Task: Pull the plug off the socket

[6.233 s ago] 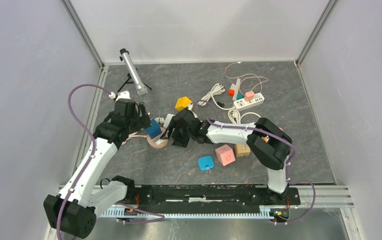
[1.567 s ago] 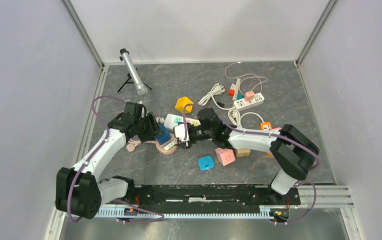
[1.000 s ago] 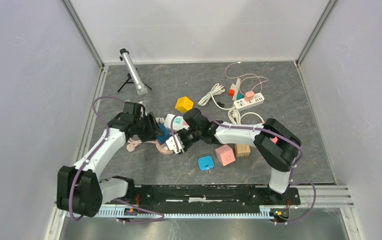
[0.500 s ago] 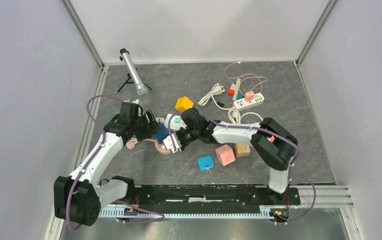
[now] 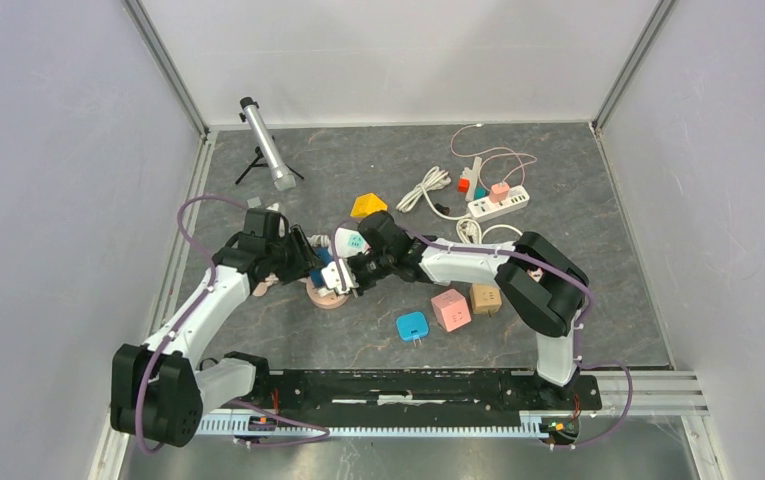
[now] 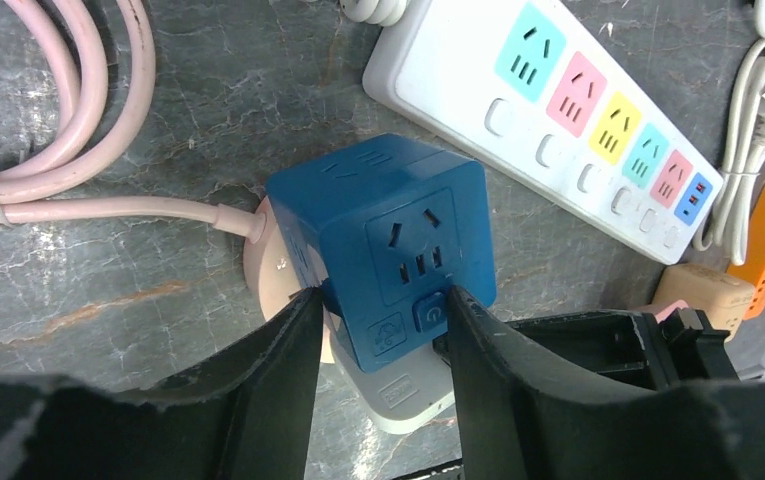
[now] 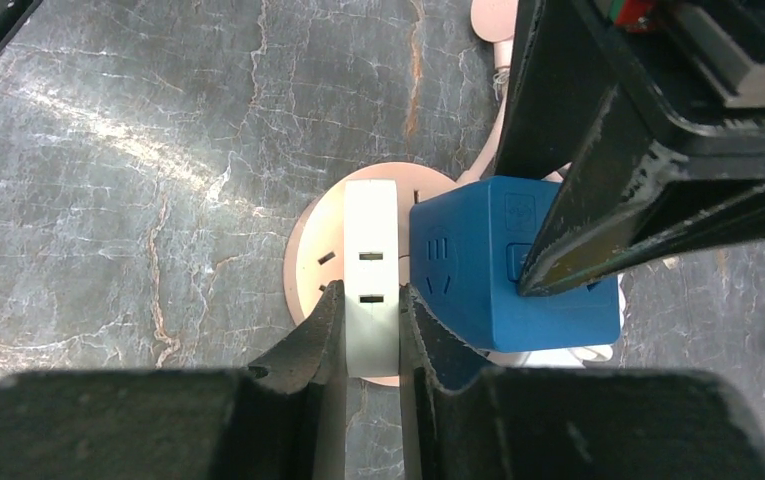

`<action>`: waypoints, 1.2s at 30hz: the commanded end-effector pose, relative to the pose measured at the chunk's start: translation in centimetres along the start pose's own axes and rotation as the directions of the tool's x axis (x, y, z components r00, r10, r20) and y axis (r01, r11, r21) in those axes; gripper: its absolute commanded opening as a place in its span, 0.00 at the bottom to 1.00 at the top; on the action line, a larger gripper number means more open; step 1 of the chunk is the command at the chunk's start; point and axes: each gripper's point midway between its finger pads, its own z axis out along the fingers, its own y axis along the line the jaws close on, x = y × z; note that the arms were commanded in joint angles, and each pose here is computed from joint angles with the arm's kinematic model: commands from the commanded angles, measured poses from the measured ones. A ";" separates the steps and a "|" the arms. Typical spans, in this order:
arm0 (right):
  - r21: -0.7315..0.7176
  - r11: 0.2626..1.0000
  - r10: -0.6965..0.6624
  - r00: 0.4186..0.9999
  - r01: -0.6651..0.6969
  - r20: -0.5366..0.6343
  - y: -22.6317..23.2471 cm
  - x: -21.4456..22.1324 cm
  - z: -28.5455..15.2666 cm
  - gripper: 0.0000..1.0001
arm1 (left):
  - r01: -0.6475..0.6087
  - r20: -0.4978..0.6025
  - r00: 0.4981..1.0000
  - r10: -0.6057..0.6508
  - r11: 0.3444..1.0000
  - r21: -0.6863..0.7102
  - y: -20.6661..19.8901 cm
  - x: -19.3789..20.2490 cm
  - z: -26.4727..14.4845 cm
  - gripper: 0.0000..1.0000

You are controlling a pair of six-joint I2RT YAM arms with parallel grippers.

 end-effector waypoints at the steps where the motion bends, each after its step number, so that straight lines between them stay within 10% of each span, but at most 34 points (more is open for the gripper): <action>1: 0.046 0.999 0.011 0.991 -0.017 0.132 -2.9 -4.2 -0.5 0.00 | 0.056 -0.031 0.998 -0.058 0.996 -0.064 2.2 2.2 0.7 0.52; 5: 0.096 0.993 0.041 0.968 -0.066 0.247 -4.8 -6.6 -1.7 0.00 | 0.066 -0.035 0.997 -0.069 0.994 -0.084 2.9 2.8 0.6 0.49; 17: 0.071 0.997 0.007 0.998 -0.011 0.062 -3.3 -3.8 0.3 0.00 | 0.042 -0.044 0.998 -0.046 0.995 -0.092 3.6 3.5 0.6 0.40; 25: 0.050 0.984 0.158 0.960 -0.173 0.230 -5.1 -7.3 -0.4 0.00 | 0.006 -0.037 0.999 -0.007 0.999 -0.040 3.0 3.7 0.5 0.33; 36: 0.117 0.993 0.004 1.000 -0.007 0.029 -3.9 -5.0 -0.1 0.00 | -0.013 -0.024 1.000 0.012 0.999 -0.034 3.1 3.6 0.4 0.28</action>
